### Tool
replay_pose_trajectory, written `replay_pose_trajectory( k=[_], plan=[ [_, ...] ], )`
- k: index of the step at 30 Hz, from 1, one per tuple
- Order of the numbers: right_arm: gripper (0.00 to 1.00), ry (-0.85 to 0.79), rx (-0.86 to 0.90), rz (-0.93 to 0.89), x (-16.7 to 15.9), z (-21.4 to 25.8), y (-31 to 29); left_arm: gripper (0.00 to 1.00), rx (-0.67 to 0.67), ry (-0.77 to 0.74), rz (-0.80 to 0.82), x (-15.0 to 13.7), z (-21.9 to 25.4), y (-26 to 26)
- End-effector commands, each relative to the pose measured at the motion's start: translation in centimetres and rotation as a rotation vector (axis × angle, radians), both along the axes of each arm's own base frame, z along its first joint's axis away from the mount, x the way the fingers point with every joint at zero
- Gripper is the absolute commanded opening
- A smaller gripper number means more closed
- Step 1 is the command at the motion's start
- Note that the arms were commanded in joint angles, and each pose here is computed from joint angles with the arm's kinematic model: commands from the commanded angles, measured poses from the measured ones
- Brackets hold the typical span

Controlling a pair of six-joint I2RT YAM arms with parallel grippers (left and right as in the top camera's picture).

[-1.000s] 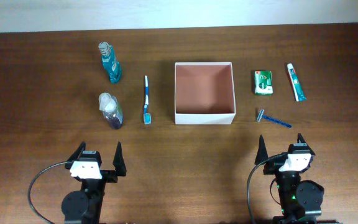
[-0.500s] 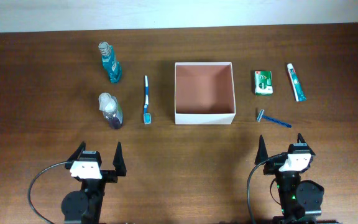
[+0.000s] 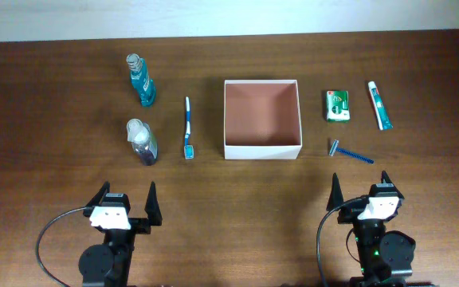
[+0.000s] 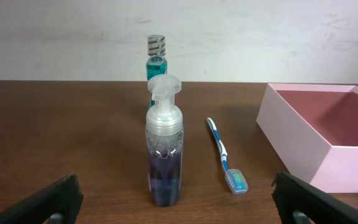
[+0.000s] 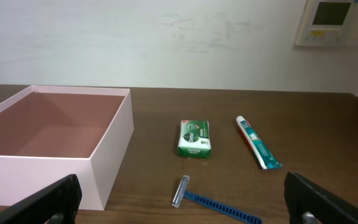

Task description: Pack container

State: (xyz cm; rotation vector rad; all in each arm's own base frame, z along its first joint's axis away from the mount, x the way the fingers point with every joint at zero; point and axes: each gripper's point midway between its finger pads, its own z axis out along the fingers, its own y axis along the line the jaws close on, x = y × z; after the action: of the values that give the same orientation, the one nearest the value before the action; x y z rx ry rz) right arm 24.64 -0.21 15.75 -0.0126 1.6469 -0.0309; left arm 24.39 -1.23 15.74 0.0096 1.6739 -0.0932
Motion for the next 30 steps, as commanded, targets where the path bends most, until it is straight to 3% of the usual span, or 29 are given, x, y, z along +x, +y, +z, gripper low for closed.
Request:
replay_pose_trajectory(
  k=[1,30],
  plan=[
    [0.98,0.002,0.001,-0.005,-0.04,-0.18,-0.14,0.99,-0.008,-0.005,-0.010,-0.05,0.03,-0.14],
    [0.99,0.002,0.001,-0.005,-0.04,-0.18,-0.14,0.99,-0.008,-0.005,-0.010,-0.04,0.04,-0.14]
  ],
)
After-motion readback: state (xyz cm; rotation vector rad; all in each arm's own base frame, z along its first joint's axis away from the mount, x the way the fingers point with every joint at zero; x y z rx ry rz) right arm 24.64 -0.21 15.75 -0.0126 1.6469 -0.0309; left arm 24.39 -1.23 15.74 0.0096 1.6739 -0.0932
